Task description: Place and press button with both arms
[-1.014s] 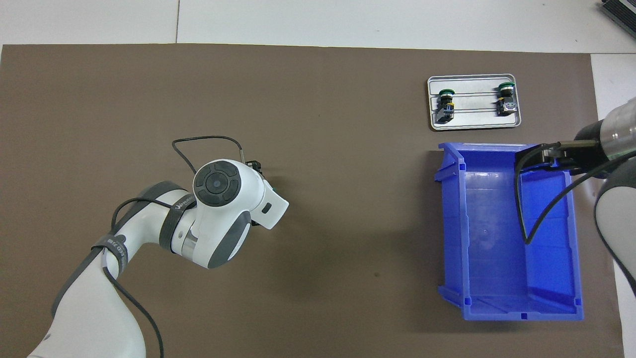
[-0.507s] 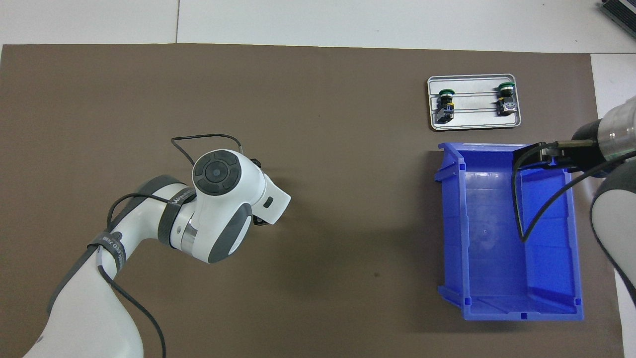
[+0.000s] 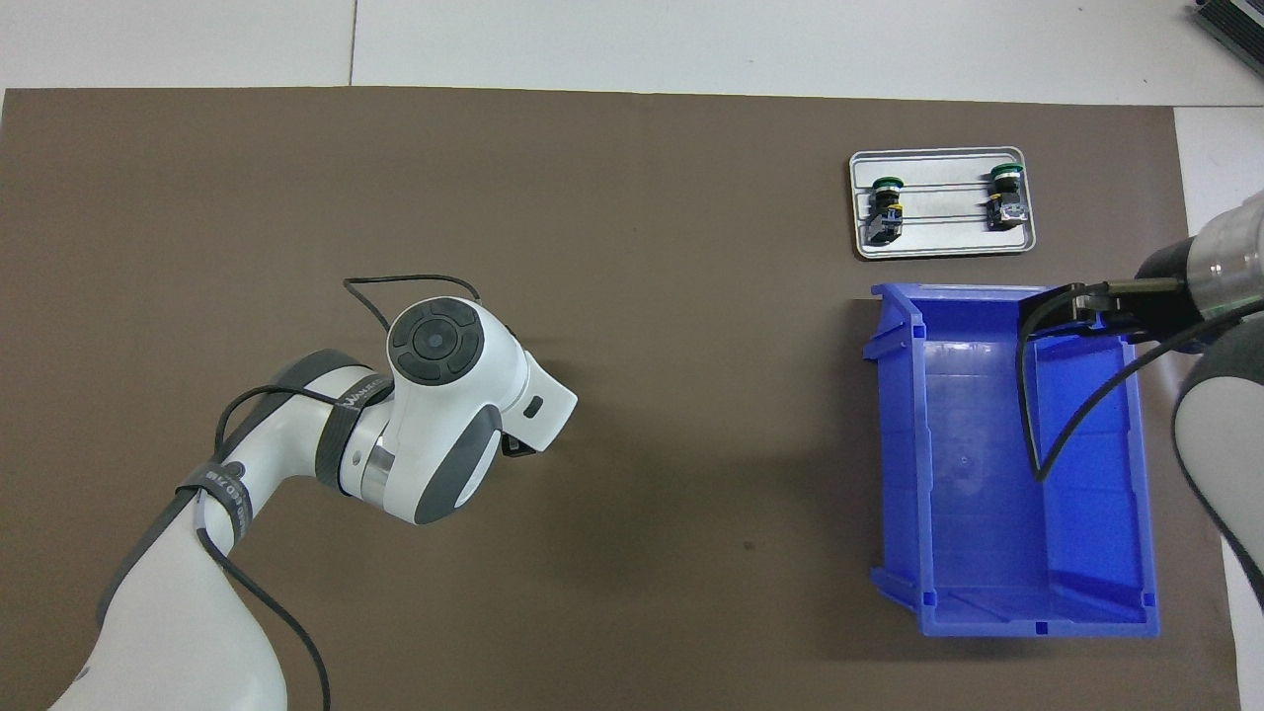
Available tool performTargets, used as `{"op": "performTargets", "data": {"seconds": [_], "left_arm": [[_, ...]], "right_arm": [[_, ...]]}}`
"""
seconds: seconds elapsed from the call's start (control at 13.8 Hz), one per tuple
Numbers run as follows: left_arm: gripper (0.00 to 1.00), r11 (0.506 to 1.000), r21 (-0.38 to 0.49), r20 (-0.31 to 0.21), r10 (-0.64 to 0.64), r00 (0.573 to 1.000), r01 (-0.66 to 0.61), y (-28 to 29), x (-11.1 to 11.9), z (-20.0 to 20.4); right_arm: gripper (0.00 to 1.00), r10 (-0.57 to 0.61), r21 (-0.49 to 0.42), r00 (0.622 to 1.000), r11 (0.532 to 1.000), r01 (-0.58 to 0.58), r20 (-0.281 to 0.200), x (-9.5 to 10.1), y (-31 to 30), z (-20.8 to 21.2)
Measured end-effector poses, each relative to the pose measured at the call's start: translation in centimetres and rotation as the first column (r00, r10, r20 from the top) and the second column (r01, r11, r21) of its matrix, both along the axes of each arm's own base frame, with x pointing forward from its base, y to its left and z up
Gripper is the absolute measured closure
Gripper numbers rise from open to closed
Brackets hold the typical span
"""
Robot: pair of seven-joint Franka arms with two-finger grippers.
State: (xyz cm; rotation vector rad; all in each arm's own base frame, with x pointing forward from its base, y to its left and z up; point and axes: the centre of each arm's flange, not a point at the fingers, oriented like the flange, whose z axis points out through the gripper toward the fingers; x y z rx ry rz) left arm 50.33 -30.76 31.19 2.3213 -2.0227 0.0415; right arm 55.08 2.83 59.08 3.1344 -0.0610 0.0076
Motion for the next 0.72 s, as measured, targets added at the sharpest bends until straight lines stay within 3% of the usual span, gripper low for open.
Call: {"op": "performTargets", "data": {"seconds": [0.72], "left_arm": [[0.13,0.999,-0.033,0.019,-0.007,1.000,0.007,-0.6,-1.2,-1.4]], "right_arm": [[0.00,0.000,0.000,1.000,1.000,0.000,0.000,0.0,0.0,0.0]]}}
